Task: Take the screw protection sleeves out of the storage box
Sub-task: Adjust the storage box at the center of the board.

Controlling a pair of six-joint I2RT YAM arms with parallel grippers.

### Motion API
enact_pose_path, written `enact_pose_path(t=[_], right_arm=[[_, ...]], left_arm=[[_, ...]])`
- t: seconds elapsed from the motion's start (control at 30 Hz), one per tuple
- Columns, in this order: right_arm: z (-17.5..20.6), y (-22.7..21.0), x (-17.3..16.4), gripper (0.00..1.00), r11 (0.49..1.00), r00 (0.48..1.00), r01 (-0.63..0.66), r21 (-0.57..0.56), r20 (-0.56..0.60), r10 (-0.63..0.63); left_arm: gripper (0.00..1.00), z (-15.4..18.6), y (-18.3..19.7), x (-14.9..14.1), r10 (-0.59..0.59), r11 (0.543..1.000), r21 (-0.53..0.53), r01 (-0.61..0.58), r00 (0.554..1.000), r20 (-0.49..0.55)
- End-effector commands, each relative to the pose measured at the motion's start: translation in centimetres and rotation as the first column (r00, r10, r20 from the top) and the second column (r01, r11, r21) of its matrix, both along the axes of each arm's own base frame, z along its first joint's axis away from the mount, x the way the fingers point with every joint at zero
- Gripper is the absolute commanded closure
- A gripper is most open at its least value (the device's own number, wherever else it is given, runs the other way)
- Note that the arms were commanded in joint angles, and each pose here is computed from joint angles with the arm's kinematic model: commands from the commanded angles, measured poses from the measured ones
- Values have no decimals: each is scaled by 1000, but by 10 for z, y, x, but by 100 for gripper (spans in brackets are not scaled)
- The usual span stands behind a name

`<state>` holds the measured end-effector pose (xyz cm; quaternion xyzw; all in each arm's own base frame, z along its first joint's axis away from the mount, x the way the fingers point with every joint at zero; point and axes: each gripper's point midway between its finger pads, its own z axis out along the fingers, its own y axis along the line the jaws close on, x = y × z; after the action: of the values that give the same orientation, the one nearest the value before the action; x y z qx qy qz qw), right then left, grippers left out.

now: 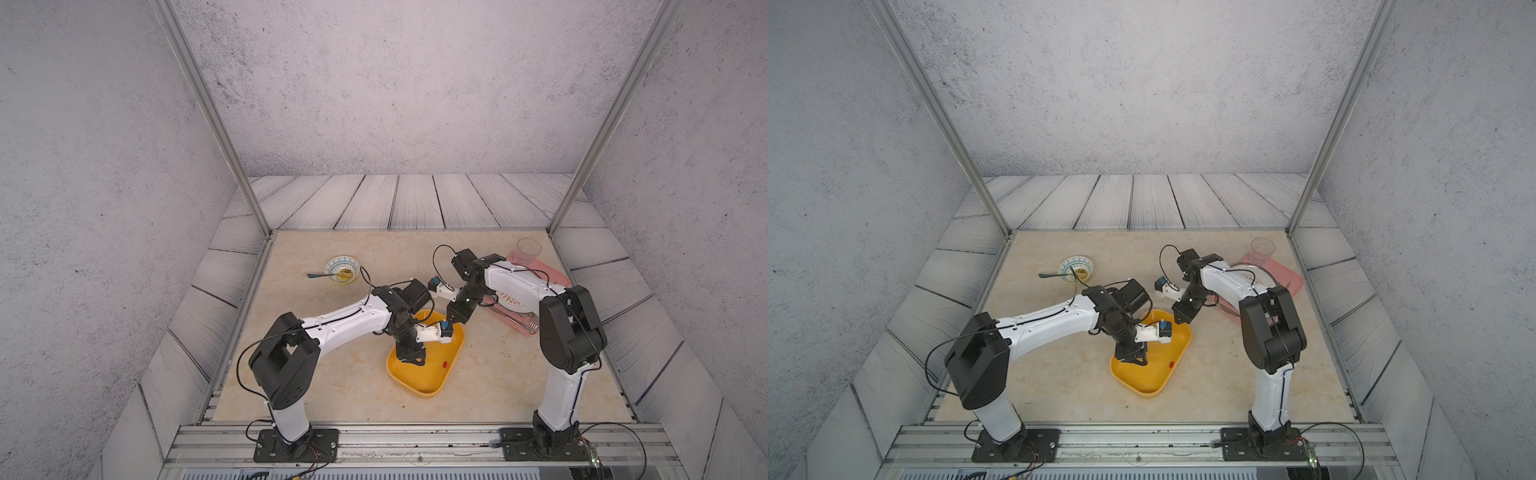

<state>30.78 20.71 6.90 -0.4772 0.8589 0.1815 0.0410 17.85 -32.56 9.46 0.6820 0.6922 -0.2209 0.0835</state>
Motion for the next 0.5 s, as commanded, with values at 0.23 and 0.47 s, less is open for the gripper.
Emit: enact_pose_path(t=[0.23,0.47], right_arm=[[-3,1,-21,100,990,979,-85,111,-174,103],[-5,0,-22,100,980,960,-98,173,-241,139]], left_arm=[[55,5,-18,-7,-47,999,-20,47,999,-6],[55,6,-29,-9,-71,997,-32,71,997,10]])
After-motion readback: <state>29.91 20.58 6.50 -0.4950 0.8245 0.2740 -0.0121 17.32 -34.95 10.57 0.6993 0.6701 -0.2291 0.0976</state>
